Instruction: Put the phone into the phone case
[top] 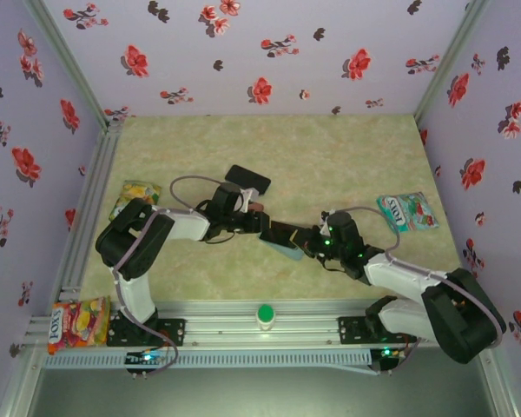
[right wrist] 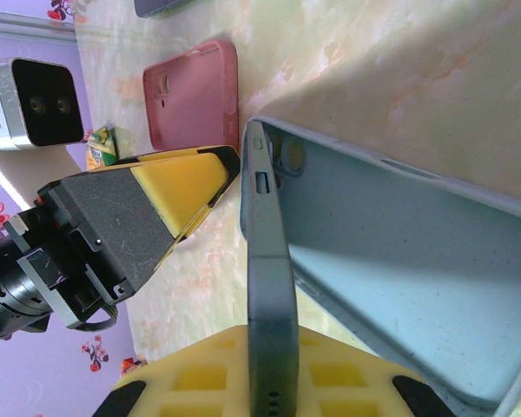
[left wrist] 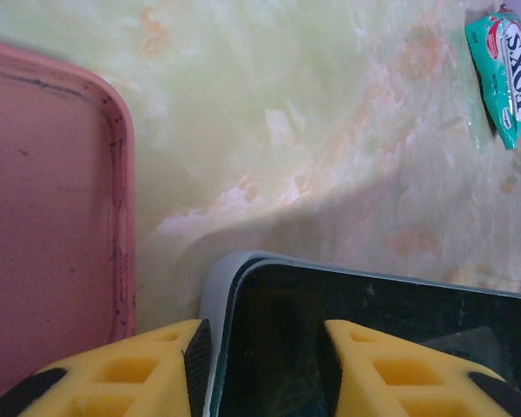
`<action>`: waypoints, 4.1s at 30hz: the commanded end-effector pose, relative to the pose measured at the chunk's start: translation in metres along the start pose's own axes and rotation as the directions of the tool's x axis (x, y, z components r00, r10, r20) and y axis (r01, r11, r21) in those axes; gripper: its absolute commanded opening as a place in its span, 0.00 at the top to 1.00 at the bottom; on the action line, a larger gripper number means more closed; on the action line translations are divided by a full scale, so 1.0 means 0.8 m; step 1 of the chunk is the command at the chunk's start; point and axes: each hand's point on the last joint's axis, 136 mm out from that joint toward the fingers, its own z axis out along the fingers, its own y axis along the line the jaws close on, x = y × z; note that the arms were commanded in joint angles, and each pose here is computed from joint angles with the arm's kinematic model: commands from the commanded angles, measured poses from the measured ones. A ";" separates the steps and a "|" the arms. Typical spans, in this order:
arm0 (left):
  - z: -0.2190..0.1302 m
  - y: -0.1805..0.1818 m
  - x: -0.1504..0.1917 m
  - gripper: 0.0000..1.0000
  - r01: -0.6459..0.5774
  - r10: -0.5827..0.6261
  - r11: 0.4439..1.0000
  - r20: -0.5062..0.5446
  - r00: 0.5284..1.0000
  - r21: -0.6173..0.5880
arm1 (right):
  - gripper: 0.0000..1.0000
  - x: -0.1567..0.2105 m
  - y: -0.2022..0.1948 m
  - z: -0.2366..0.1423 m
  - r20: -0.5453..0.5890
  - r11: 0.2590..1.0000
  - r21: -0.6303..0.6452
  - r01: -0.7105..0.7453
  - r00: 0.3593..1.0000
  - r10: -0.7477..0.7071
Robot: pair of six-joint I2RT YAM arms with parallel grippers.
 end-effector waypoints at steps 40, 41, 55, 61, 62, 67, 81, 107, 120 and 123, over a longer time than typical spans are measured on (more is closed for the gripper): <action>-0.015 -0.007 0.079 0.59 0.076 -0.077 0.997 -0.067 0.995 -0.010 | 1.00 0.009 -0.050 0.003 0.009 0.989 0.137 -0.059 0.998 0.058; -0.015 -0.009 0.081 0.58 0.081 -0.081 0.997 -0.065 0.995 -0.006 | 1.00 0.009 -0.051 0.002 0.010 0.988 0.142 -0.060 0.998 0.059; -0.026 -0.026 0.086 0.58 0.088 -0.087 0.996 -0.043 0.995 0.019 | 1.00 0.013 -0.058 -0.003 0.005 0.985 0.165 -0.047 0.999 0.047; -0.037 -0.033 0.064 0.58 0.087 -0.088 0.996 0.014 0.996 0.029 | 1.00 0.014 -0.060 -0.007 0.007 0.984 0.173 -0.043 0.999 0.043; -0.041 -0.035 0.058 0.58 0.088 -0.089 0.996 0.026 0.996 0.034 | 1.00 0.014 -0.061 -0.007 0.008 0.984 0.174 -0.042 0.999 0.041; -0.065 -0.038 0.024 0.58 0.094 -0.097 0.995 0.087 0.991 0.040 | 1.00 0.013 -0.061 -0.007 0.015 0.983 0.176 -0.043 0.999 0.041; -0.045 -0.002 0.005 0.58 0.081 -0.080 0.996 0.064 0.995 -0.026 | 1.00 0.009 -0.060 -0.001 0.019 0.982 0.178 -0.057 0.998 0.055; -0.009 -0.012 0.037 0.58 0.083 -0.083 0.996 -0.004 0.997 0.029 | 1.00 0.009 -0.066 0.004 0.027 0.982 0.177 -0.072 0.997 0.068; -0.012 -0.012 0.046 0.58 0.096 -0.095 0.995 -0.010 0.995 0.035 | 0.93 0.010 -0.075 0.007 0.023 0.977 0.200 -0.073 0.997 0.070; -0.012 -0.013 0.047 0.58 0.095 -0.094 0.995 -0.010 0.996 0.036 | 0.90 0.011 -0.075 0.007 0.022 0.975 0.210 -0.067 0.998 0.064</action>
